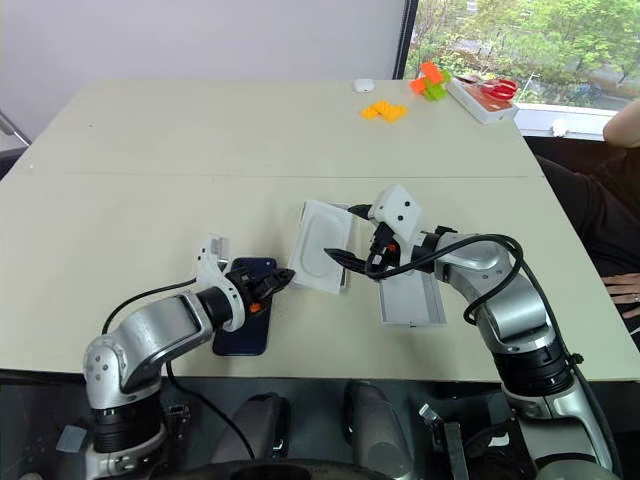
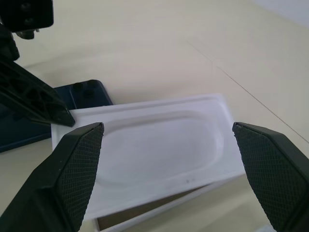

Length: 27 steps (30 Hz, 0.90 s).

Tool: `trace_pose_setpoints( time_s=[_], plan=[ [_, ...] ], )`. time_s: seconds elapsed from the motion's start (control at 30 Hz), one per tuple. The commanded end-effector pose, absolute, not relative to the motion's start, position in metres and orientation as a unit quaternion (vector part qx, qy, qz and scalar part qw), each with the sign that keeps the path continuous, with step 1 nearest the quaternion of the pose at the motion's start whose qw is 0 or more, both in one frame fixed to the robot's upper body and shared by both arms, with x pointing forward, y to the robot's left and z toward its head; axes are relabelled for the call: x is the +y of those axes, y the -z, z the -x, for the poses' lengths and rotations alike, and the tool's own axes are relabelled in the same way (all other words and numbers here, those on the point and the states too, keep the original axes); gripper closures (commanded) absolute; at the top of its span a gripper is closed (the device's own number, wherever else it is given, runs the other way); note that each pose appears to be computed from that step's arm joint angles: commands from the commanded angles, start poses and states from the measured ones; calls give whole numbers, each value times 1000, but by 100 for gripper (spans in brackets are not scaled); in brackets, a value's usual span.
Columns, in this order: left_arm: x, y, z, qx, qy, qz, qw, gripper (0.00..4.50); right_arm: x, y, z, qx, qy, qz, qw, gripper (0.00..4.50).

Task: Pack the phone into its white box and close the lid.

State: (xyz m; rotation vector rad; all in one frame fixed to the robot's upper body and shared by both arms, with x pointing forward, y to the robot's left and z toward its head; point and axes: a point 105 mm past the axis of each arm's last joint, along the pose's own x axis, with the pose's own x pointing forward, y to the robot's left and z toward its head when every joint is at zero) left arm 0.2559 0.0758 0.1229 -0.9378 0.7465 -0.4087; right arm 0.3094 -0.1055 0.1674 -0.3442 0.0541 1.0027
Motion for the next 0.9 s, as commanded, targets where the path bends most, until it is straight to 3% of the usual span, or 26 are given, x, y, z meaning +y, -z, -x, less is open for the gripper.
trace_pose_setpoints(
  time_s=[0.03, 0.43, 0.9],
  plan=[
    [72, -134, -256, 333, 209, 450, 802, 448, -109, -179, -312, 2, -471, 175, 865, 0],
    [71, -148, -272, 308, 208, 482, 794, 448, -112, -179, -312, 0, -462, 179, 868, 0],
    [70, -135, -270, 338, 193, 450, 804, 448, -115, -179, -311, 1, -458, 182, 870, 0]
  ],
)
